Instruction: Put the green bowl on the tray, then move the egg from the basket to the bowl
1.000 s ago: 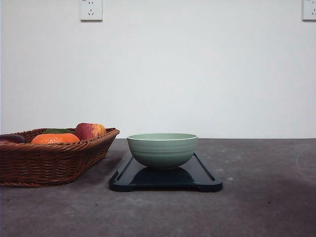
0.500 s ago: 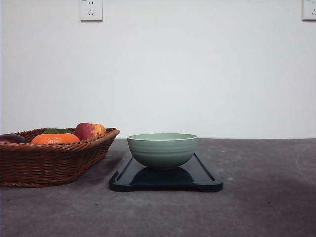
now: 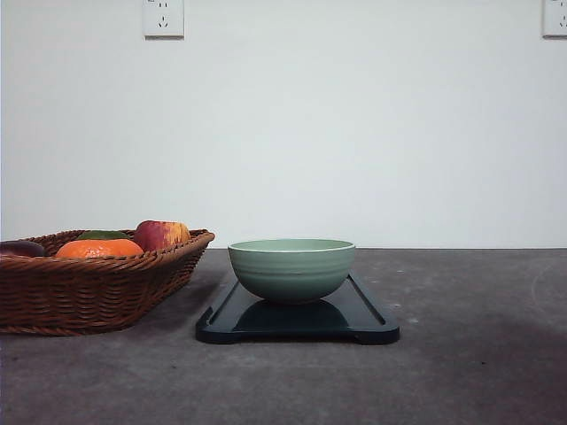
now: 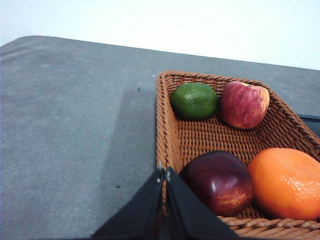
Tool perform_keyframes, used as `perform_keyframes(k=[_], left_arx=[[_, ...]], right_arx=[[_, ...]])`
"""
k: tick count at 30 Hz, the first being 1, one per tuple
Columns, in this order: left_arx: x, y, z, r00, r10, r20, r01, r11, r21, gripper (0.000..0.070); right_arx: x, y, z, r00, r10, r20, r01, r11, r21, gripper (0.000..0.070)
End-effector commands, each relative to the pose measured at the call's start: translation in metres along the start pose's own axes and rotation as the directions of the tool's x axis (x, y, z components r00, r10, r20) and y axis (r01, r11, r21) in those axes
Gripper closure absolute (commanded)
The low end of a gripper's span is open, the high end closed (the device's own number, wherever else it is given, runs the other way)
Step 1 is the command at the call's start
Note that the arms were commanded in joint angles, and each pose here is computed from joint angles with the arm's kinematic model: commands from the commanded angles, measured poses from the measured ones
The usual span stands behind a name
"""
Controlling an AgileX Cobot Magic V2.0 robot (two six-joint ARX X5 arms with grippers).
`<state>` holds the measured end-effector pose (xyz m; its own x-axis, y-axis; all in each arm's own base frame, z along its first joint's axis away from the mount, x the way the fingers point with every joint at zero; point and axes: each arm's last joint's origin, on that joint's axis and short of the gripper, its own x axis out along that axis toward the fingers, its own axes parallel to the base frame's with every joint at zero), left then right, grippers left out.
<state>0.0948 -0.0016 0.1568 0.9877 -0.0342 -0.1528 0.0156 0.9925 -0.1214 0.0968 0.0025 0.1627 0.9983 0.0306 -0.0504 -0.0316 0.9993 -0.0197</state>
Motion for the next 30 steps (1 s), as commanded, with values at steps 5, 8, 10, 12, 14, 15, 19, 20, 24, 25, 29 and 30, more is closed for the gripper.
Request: perform_keyframes(k=[5,8,10,12,14,15,19,20,24,25,29,30], left_arx=[[0.0018,0.001,-0.0066,1.0,0.004,-0.024,-0.004,1.0,0.011,0.07],[0.0018,0.001,-0.0066,1.0,0.004,-0.023,-0.004,1.0,0.011,0.07],[0.0018,0.001,-0.0066,1.0,0.004,-0.023,-0.004,1.0,0.011,0.07],[0.0018,0.001,-0.0066,1.0,0.004,-0.024,-0.004,1.0,0.011,0.07],[0.0018,0.001,-0.0067,1.0,0.004,-0.024,-0.004,1.0,0.011,0.07],[0.0018,0.001,-0.0067,1.0,0.004,-0.024,-0.004,1.0,0.011,0.07],[0.0018,0.001,-0.0066,1.0,0.004,-0.023,-0.004,1.0,0.011,0.07],[0.0018,0.001,-0.0066,1.0,0.004,-0.023,-0.004,1.0,0.011,0.07],[0.0018,0.001,-0.0066,1.0,0.004,-0.023,-0.004,1.0,0.011,0.07],[0.0018,0.001,-0.0066,1.0,0.004,-0.023,-0.004,1.0,0.011,0.07],[0.0018,0.001,-0.0066,1.0,0.004,-0.023,-0.004,1.0,0.011,0.07],[0.0018,0.001,-0.0066,1.0,0.004,-0.023,-0.004,1.0,0.011,0.07]], right_arx=[[0.0003,-0.0001,-0.0003,1.0,-0.002,0.009,0.002,1.0,0.013,0.0684],[0.0003,-0.0001,-0.0002,1.0,-0.002,0.009,0.002,1.0,0.013,0.0684],[0.0003,-0.0002,-0.0002,1.0,-0.002,0.009,0.002,1.0,0.013,0.0684],[0.0003,-0.0002,-0.0002,1.0,-0.002,0.009,0.002,1.0,0.013,0.0684],[0.0003,-0.0002,-0.0003,1.0,-0.002,0.009,0.002,1.0,0.013,0.0684],[0.0003,-0.0001,-0.0002,1.0,-0.002,0.009,0.002,1.0,0.013,0.0684],[0.0003,-0.0002,-0.0003,1.0,-0.002,0.009,0.002,1.0,0.013,0.0684],[0.0003,-0.0002,-0.0002,1.0,-0.002,0.009,0.002,1.0,0.013,0.0684],[0.0003,-0.0001,-0.0002,1.0,-0.002,0.009,0.002,1.0,0.013,0.0684],[0.0003,-0.0001,-0.0002,1.0,-0.002,0.009,0.002,1.0,0.013,0.0684],[0.0003,-0.0001,-0.0002,1.0,-0.002,0.009,0.002,1.0,0.013,0.0684],[0.0003,-0.0001,-0.0002,1.0,-0.002,0.009,0.002,1.0,0.013,0.0684]])
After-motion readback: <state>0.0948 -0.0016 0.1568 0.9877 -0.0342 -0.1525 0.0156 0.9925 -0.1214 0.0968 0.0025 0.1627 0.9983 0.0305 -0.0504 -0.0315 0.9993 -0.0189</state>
